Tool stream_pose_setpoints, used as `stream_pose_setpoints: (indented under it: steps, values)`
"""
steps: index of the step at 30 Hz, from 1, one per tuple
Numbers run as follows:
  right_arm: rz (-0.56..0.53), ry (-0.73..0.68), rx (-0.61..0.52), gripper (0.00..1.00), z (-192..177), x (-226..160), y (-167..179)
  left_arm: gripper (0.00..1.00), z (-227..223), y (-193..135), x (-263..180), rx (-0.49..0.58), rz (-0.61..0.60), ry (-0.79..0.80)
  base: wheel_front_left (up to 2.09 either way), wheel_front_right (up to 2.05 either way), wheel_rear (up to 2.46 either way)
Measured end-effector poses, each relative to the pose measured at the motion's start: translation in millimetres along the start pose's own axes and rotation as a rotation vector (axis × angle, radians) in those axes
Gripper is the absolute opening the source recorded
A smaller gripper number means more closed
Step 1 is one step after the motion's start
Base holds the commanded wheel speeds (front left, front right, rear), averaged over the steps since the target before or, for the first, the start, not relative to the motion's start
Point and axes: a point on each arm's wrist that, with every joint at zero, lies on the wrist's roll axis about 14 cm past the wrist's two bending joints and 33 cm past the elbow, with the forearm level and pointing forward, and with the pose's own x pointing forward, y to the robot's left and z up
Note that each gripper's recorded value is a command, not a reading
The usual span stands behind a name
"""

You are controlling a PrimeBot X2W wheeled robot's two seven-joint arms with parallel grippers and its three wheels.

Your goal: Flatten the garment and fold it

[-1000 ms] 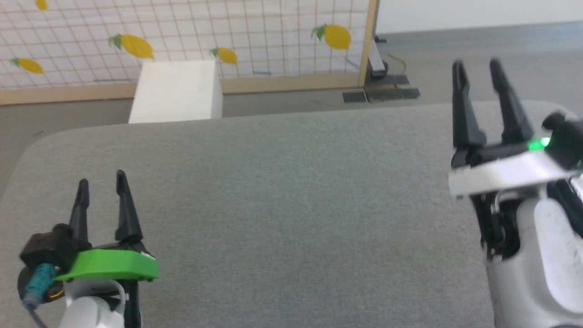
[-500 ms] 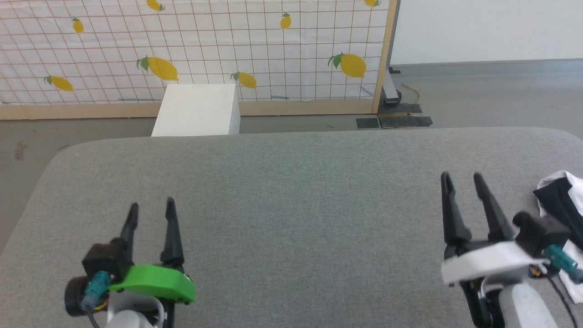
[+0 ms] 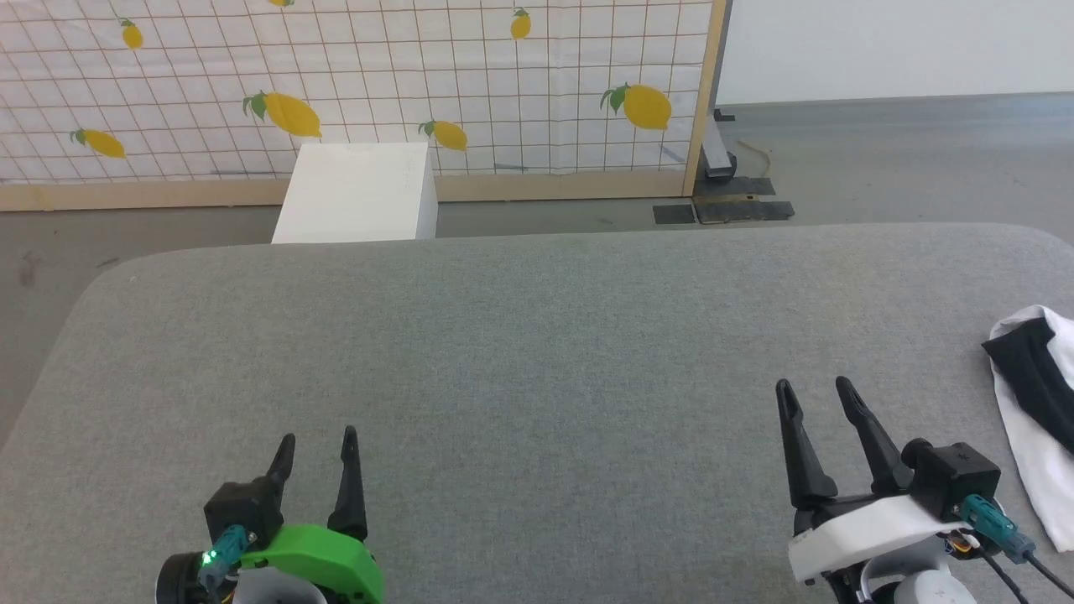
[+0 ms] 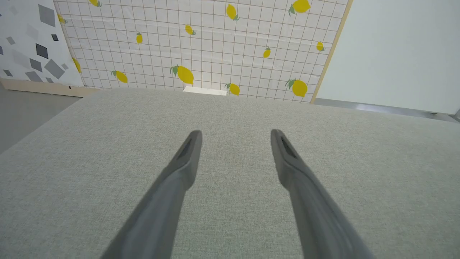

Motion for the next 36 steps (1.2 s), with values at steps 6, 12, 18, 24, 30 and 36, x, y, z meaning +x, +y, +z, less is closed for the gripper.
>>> stream_pose_setpoints:
  steps: [6, 12, 18, 24, 30, 36]
  values:
    - [0.003, 0.006, 0.001, 0.0, -2, 1, 1, 0.0, -5, 1, -1, 0.003, 0.002, 0.018, 0.0, 0.0, 0.0]
    - [0.003, 0.012, 0.0, 0.0, -3, 1, 1, 0.0, -6, 1, 0, 0.004, 0.003, 0.022, 0.0, 0.0, 0.0]
    - [0.007, 0.018, -0.01, 0.0, -2, 2, 1, 0.0, -2, 0, 1, 0.011, 0.001, 0.017, 0.0, 0.0, 0.0]
    - [0.01, 0.024, -0.021, 0.0, -2, 3, 2, 0.0, 0, 0, 2, 0.014, 0.001, 0.017, 0.0, 0.0, 0.0]
    - [0.013, 0.028, -0.035, 0.0, -1, 4, 2, 0.0, 2, -1, 3, 0.026, -0.001, 0.016, 0.0, 0.0, 0.0]
    - [0.015, 0.032, -0.047, 0.0, 0, 5, 2, 0.0, 4, -1, 4, 0.037, -0.002, 0.014, 0.0, 0.0, 0.0]
